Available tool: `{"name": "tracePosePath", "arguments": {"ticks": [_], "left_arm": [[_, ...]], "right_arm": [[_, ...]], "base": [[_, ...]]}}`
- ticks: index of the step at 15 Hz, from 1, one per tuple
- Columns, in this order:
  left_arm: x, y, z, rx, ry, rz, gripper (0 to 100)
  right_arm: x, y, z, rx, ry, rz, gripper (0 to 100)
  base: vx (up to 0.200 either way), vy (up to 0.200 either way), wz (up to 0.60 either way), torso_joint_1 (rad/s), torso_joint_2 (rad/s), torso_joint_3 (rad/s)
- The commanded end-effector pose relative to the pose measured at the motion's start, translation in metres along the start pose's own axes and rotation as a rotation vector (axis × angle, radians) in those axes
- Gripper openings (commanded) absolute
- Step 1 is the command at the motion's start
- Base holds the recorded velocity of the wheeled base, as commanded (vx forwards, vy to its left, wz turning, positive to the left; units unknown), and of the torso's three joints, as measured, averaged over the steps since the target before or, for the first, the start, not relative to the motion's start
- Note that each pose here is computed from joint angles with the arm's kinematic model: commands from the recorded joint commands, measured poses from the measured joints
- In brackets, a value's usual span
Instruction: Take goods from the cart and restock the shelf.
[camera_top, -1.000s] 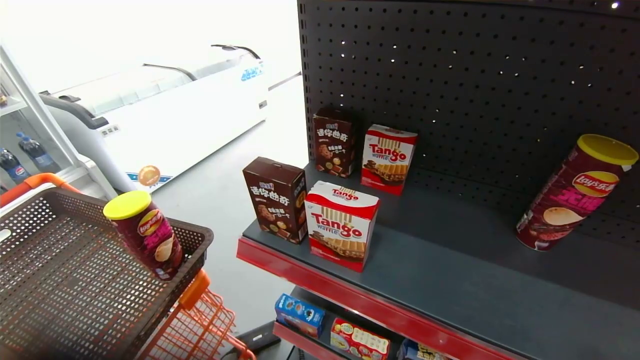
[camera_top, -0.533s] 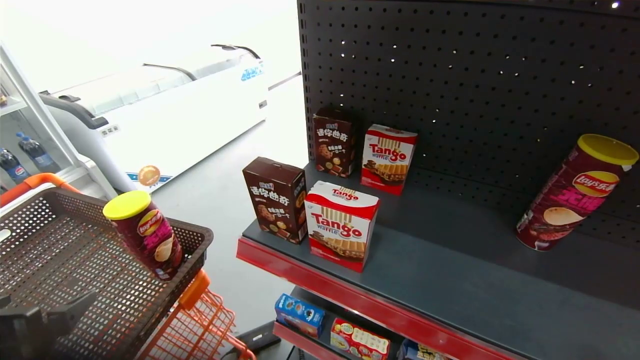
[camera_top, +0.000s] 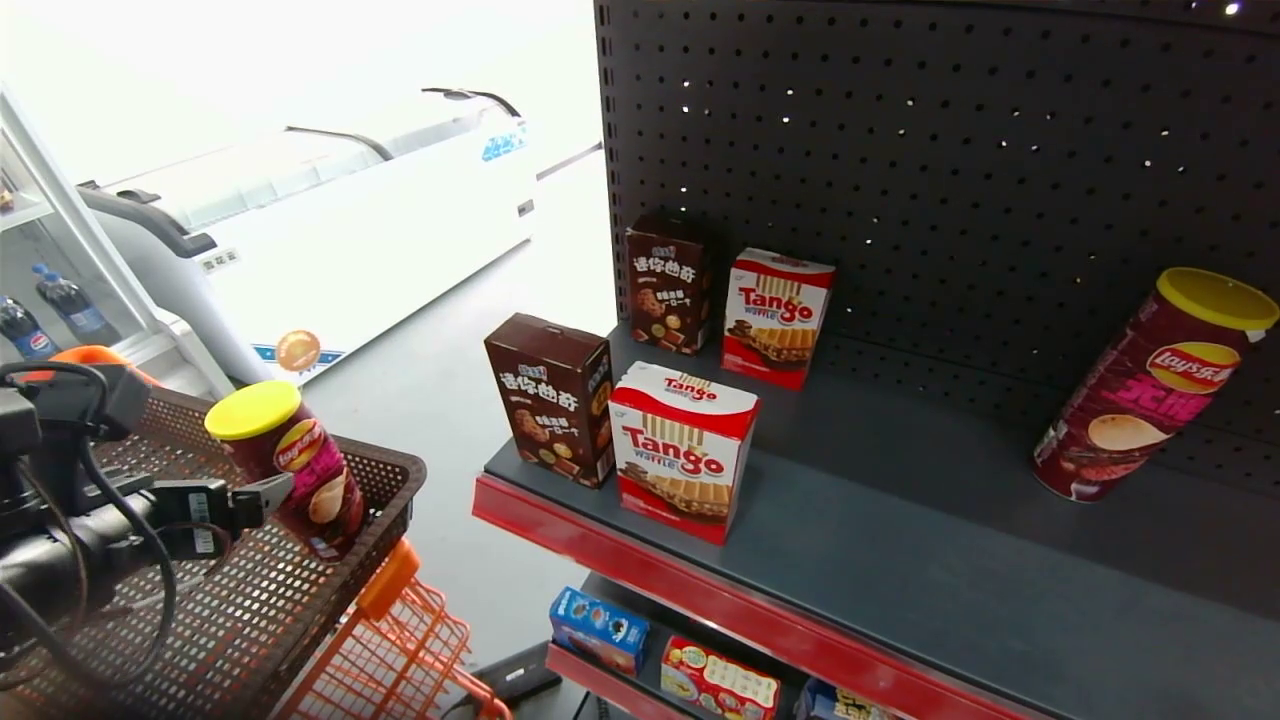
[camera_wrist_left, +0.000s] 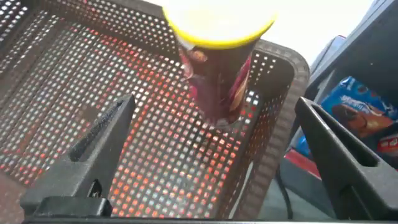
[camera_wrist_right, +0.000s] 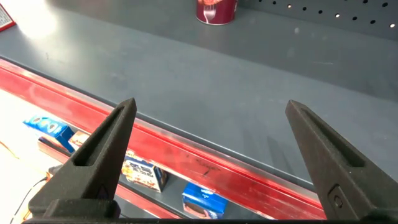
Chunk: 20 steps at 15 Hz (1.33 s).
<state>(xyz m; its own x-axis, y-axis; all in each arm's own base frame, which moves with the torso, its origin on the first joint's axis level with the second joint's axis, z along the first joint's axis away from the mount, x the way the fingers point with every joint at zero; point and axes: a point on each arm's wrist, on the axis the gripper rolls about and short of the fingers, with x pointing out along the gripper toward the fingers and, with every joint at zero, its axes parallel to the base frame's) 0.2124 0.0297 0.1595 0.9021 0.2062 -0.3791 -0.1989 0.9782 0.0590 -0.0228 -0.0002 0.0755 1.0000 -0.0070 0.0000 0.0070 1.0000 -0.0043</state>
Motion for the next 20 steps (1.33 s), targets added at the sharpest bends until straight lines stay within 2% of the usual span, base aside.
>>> {"name": "tracePosePath", "arguments": {"ticks": [1,5,7,9,11,15,19,20], "left_arm": [[0.028,-0.009,-0.014,0.012,0.066,-0.024,100],[0.064,-0.006,-0.022,-0.001,0.001,0.003,100],[0.088,-0.007,-0.03,-0.006,-0.077,0.01,100],[0.103,-0.008,-0.039,-0.011,-0.121,0.011,100],[0.112,-0.009,-0.043,-0.013,-0.141,0.01,100],[0.126,-0.011,-0.047,-0.019,-0.141,0.008,100],[0.139,-0.012,-0.044,-0.02,-0.159,0.01,100],[0.145,-0.013,-0.039,-0.022,-0.178,0.009,0]], "right_arm": [[0.0,0.0,0.0,0.0,0.0,-0.001,100],[0.0,0.0,0.0,0.0,0.0,-0.001,100],[0.0,0.0,0.0,0.0,0.0,-0.001,100],[0.0,0.0,0.0,0.0,0.0,0.001,100],[0.0,0.0,0.0,0.0,0.0,-0.001,100],[0.0,0.0,0.0,0.0,0.0,-0.001,100],[0.0,0.0,0.0,0.0,0.0,-0.001,100],[0.0,0.0,0.0,0.0,0.0,0.001,100]], "base": [[0.0,0.0,0.0,0.0,0.0,0.0],[0.0,0.0,0.0,0.0,0.0,0.0],[0.0,0.0,0.0,0.0,0.0,0.0],[0.0,0.0,0.0,0.0,0.0,0.0],[0.0,0.0,0.0,0.0,0.0,0.0],[0.0,0.0,0.0,0.0,0.0,0.0],[0.0,0.0,0.0,0.0,0.0,0.0],[0.0,0.0,0.0,0.0,0.0,0.0]]}}
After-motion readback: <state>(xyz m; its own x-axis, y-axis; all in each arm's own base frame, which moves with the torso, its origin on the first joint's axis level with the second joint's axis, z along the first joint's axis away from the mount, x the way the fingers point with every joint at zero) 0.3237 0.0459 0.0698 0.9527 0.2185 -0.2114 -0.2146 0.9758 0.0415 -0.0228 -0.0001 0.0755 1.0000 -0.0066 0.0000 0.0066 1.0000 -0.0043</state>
